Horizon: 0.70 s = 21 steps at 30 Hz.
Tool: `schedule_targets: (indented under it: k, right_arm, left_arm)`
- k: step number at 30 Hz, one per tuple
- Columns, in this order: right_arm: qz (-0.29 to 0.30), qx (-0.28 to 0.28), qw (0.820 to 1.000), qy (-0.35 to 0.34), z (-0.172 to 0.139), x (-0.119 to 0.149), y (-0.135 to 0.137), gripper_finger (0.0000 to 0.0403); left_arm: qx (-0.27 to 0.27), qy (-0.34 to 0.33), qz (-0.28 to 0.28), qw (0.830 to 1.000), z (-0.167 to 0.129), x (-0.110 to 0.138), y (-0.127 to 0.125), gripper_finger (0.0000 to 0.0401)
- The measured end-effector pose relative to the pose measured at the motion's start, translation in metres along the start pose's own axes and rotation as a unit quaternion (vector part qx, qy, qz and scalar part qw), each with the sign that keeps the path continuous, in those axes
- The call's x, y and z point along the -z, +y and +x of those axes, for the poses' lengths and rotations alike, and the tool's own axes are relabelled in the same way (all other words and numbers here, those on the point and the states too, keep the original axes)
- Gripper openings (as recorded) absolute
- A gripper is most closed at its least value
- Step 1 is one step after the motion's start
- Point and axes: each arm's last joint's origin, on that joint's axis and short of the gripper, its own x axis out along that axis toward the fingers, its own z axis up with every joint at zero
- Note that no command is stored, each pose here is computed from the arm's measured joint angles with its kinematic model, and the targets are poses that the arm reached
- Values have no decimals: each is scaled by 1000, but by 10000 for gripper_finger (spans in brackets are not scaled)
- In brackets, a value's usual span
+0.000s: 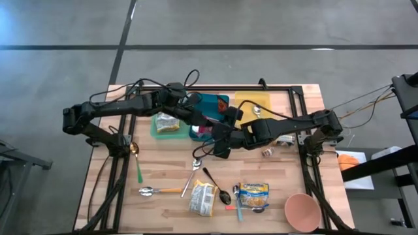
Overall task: Pick & Place Food Item
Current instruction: Put the red seasoning can into the blue bin
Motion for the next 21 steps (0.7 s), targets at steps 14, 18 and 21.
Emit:
schedule_targets:
  k: [14,18,21]
  right_arm:
    - [-14,22,999,23,-21,8,-20,373]
    - [3,28,999,39,-29,14,-28,373]
    - [20,34,997,59,-34,19,-33,374]
  left_arm:
    - [-2,-17,-16,1000,-12,-16,-2,210]
    - [-44,-41,-26,998,-17,-23,0,210]
    - [-87,-32,-48,995,-16,-28,11,210]
